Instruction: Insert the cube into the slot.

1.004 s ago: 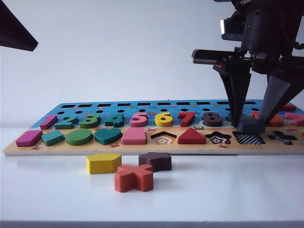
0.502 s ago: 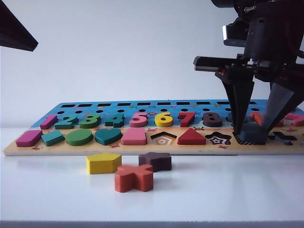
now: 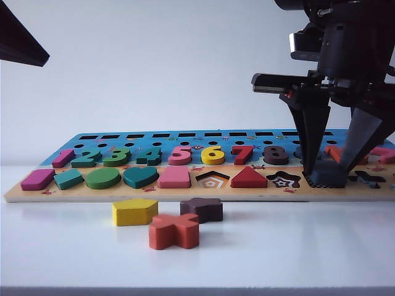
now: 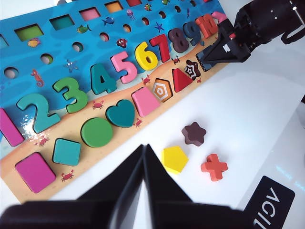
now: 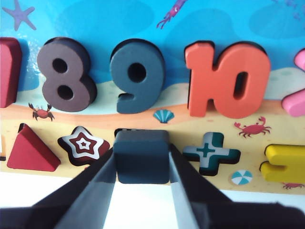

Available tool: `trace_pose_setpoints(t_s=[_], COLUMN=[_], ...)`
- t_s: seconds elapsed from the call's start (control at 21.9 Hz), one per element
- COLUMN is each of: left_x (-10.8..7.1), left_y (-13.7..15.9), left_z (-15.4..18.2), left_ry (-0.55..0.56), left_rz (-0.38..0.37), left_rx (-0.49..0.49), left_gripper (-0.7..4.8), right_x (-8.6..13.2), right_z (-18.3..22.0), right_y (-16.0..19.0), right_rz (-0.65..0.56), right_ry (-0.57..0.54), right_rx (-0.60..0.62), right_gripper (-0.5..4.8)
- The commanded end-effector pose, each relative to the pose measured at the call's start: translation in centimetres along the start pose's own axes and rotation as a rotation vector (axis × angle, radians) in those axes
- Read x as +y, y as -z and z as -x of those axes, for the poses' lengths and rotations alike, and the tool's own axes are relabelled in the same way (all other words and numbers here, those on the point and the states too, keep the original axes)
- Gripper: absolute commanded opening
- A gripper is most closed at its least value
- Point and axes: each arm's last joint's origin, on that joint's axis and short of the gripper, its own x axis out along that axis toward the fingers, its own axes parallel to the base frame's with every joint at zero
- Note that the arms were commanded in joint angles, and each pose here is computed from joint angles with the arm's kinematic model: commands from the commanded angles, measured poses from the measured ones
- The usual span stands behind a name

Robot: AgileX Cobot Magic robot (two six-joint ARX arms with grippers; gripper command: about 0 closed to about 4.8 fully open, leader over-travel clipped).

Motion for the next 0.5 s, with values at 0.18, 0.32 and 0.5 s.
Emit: trace_pose_setpoints(t_s=[0.18,0.32,0.5], left_x=[0.01,0.01,0.01], left_y=[-0.18,-0.18,-0.18], left_z=[0.01,0.01,0.01], left_ry=[0.000,0.000,0.000], left_rz=[-0.014,-0.014,-0.014], left_rx=[-0.015,-0.015,-0.015], left_gripper=[0.09,0.09,0.09], right_x=[0.16,0.16,0.20], right_z=[-0.26,-0.26,-0.24], right_y=[-0.10,-0.11,-0.16], right_rz=[-0.002,-0.001,0.002], right_ry=[-0.016,-0.017,-0.021], right_rx=[-0.009,-0.010,-0.014], right_gripper=[0.42,0.64,0.97])
